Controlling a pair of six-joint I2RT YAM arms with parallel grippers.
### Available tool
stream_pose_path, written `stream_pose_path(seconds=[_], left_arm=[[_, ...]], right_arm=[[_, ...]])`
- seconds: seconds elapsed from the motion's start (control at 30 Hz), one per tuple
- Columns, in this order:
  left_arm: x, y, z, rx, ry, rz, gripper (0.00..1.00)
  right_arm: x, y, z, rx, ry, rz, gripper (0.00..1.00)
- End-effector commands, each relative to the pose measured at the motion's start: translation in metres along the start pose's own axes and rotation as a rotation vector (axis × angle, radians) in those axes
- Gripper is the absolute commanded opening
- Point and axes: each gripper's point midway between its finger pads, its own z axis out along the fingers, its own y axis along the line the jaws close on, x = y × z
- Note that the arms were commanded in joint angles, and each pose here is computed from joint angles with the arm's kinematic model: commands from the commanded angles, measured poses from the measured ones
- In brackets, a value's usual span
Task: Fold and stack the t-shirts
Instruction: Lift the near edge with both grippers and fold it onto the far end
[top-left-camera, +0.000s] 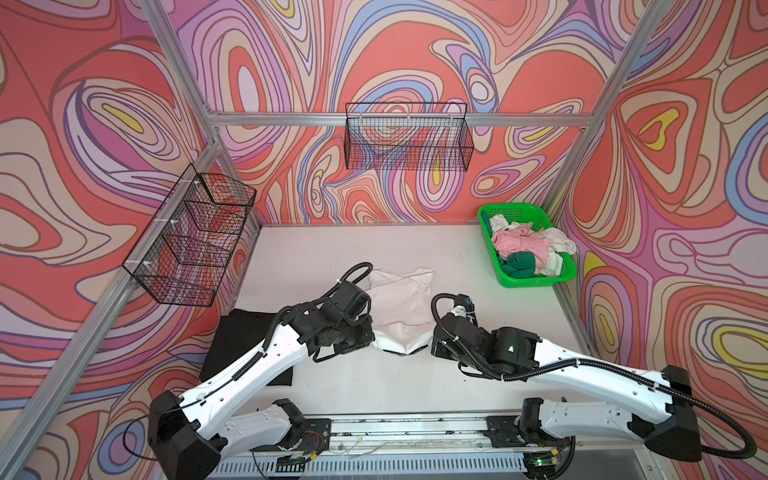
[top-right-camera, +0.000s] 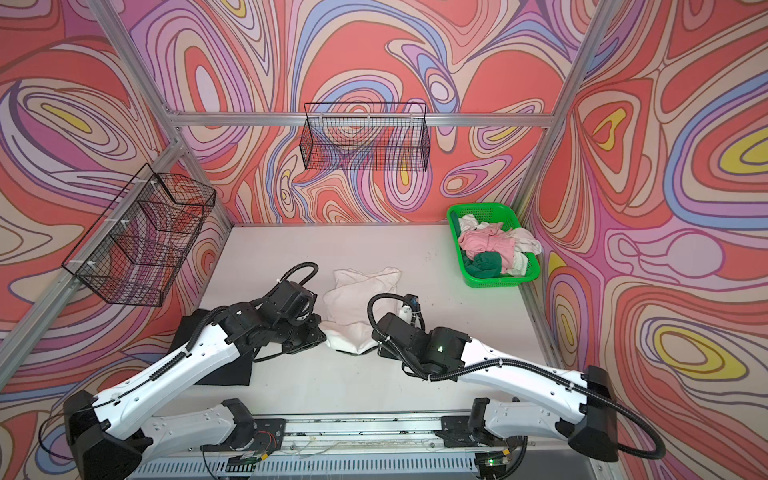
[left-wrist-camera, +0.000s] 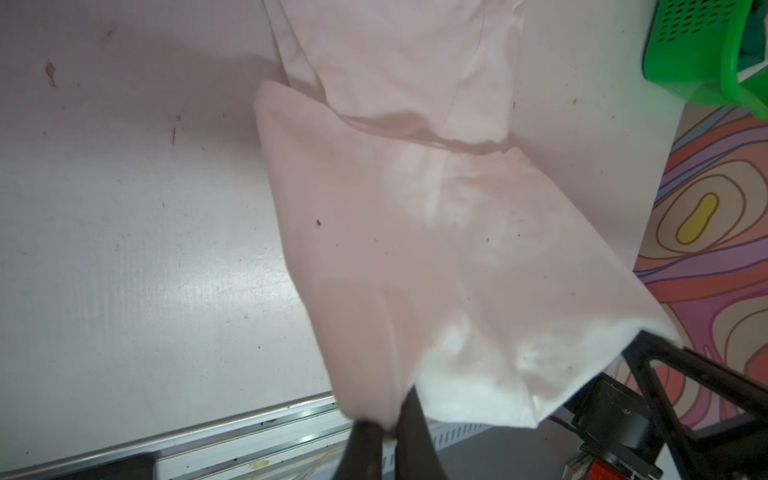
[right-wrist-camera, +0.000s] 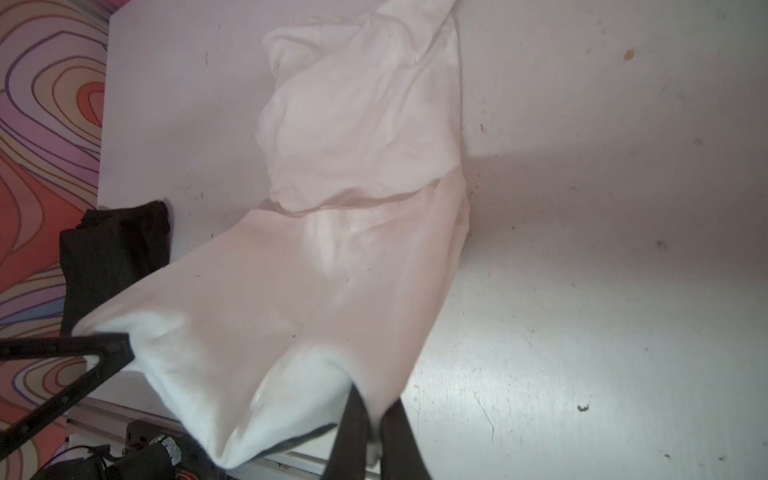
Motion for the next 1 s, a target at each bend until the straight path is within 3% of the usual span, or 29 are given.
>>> stream_pose_path(seconds=[0.0,0.4,0.97], left_arm=[[-0.013,-0.002,-0.007,-0.032,-0.002,0.036,0.00],[-0.063,-0.031,0.004,-0.006,0.019,0.035,0.00],[-0.107,-0.016,0.032,-0.042,0.060,-0.080,0.00]], right_arm=[[-0.027,0.004,-0.008,-0.005,-0.049,-0.029,0.00],[-0.088,0.020,0.013,-0.044,-0.069,-0.037,0.00],[-0.131,0.008,0.075,-0.058,-0.012,0.023,0.00]])
